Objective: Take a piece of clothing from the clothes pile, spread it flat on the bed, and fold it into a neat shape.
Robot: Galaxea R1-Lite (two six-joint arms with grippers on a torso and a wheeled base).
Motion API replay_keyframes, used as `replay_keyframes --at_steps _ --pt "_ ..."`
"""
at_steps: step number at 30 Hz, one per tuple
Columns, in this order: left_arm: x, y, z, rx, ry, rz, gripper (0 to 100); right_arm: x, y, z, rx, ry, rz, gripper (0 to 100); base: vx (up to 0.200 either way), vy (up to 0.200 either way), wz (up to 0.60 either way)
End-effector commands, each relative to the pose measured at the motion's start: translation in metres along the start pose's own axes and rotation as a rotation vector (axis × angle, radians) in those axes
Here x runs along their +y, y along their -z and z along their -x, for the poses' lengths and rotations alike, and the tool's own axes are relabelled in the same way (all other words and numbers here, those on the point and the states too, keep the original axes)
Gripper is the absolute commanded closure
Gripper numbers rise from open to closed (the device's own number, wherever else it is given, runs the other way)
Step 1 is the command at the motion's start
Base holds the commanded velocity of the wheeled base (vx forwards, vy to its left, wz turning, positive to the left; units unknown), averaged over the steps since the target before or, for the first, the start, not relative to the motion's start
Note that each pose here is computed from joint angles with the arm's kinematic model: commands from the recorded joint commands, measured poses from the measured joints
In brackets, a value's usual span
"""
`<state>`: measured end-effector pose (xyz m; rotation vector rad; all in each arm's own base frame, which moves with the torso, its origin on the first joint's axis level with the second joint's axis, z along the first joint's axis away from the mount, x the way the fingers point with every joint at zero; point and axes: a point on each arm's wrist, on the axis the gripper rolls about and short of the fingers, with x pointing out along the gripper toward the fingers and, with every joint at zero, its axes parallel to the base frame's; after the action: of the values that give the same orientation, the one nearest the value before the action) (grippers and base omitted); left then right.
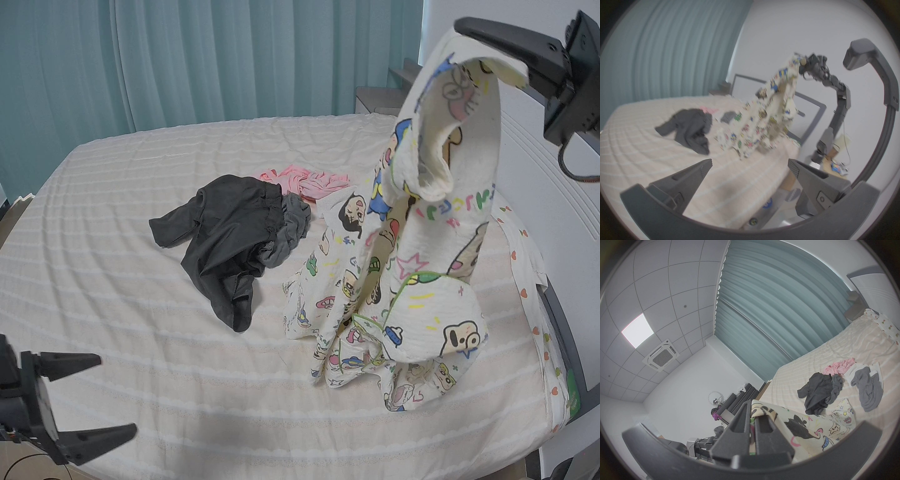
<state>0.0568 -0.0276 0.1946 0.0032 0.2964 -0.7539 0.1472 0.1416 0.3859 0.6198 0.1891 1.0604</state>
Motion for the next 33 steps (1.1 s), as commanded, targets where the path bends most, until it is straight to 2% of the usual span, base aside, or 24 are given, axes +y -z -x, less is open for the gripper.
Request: replay_keyframes --at_steps 1,3,7,11,12,14,16,18,22,31,33 --pt "0.008 0.015 -0.069 0.332 0.246 0.058 0 -0.006 -0.001 -0.042 0.042 -0.008 -0.009 100 0.000 0.000 0.00" --pt "0.008 0.022 -0.085 0.384 0.282 0.060 0 -0.006 0.002 -0.046 0.051 -0.012 -0.012 100 0.000 0.000 0.00" --pt "0.013 0.033 -0.117 0.361 0.294 0.036 0 -0.008 0.004 -0.048 0.061 -0.008 -0.017 100 0.000 0.000 0.00" --pt "0.020 0.032 -0.142 0.249 0.197 0.036 0 -0.008 0.005 -0.047 0.064 -0.006 -0.019 100 0.000 0.000 0.00" --pt "0.015 0.029 -0.152 0.220 0.177 0.077 0 -0.008 0.005 -0.047 0.063 -0.007 -0.019 100 0.000 0.000 0.00" --pt "0.012 0.029 -0.155 0.216 0.174 0.090 0 -0.008 0.005 -0.047 0.061 -0.008 -0.018 100 0.000 0.000 0.00" --pt "0.001 0.028 -0.175 0.192 0.097 0.129 0 -0.008 0.005 -0.046 0.062 -0.006 -0.020 100 0.000 0.000 0.00" --pt "-0.004 0.029 -0.189 0.167 0.056 0.134 0 -0.008 0.005 -0.045 0.062 -0.004 -0.022 100 0.000 0.000 0.00" --pt "-0.004 0.024 -0.211 0.089 0.020 0.131 0 -0.009 0.005 -0.045 0.061 -0.002 -0.023 100 0.000 0.000 0.00" --pt "-0.006 0.017 -0.257 0.023 -0.038 0.160 0 -0.008 0.005 -0.045 0.062 -0.004 -0.023 100 0.000 0.000 0.00" --pt "-0.005 0.012 -0.269 -0.020 -0.081 0.160 0 -0.008 0.005 -0.044 0.061 -0.005 -0.023 100 0.000 0.000 0.00"
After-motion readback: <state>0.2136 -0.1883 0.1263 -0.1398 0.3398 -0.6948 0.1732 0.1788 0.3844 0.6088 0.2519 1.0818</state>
